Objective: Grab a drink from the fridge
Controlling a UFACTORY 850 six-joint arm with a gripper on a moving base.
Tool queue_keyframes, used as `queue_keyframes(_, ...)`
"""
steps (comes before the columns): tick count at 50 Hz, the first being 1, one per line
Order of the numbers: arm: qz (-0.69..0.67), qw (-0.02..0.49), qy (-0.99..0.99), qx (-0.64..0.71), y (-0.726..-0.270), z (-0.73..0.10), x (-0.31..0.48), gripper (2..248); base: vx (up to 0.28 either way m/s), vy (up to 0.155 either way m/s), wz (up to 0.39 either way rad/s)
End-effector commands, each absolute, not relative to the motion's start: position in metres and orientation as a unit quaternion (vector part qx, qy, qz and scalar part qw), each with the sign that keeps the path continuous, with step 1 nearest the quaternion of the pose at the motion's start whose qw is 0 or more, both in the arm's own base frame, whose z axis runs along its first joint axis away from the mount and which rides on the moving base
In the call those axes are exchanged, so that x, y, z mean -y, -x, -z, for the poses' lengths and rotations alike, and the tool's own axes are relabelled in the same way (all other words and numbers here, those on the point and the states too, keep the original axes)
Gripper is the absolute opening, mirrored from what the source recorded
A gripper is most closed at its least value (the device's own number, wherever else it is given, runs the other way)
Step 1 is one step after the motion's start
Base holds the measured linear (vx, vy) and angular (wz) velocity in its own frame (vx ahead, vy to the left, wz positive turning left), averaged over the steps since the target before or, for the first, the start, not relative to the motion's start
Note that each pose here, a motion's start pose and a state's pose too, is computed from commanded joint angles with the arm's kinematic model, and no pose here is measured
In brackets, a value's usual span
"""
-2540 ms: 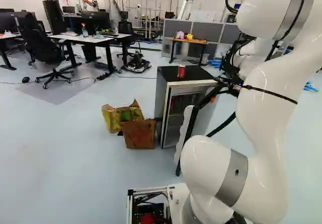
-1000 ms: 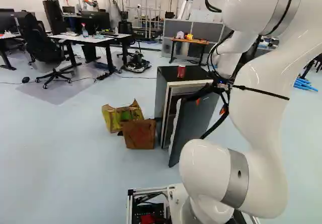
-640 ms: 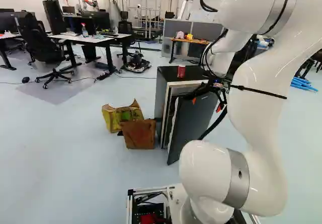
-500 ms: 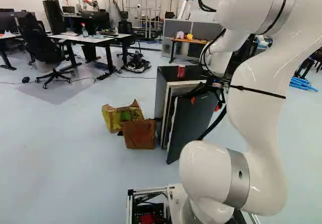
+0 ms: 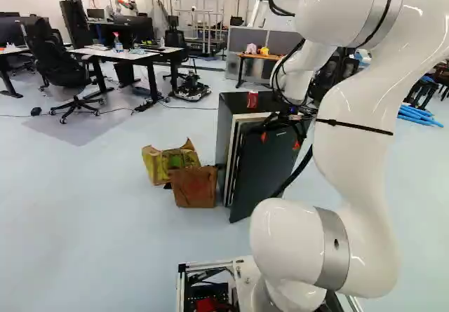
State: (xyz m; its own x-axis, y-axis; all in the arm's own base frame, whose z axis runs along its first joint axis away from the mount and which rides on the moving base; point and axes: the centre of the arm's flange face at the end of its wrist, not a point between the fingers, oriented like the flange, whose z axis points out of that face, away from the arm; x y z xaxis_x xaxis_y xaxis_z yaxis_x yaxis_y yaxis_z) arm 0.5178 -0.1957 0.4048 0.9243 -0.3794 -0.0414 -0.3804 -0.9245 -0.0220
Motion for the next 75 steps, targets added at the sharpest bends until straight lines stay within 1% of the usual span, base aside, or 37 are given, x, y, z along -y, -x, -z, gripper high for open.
queue_keyframes(28,0.042,-0.008,0.986,-0.16,-0.543,-0.405,0.182,247,0.0,0.0,0.0)
queue_keyframes(63,0.117,-0.029,0.982,-0.145,-0.556,-0.408,0.187,247,0.0,0.0,0.0)
queue_keyframes(75,0.118,-0.03,0.982,-0.145,-0.554,-0.408,0.187,247,0.0,0.0,0.0)
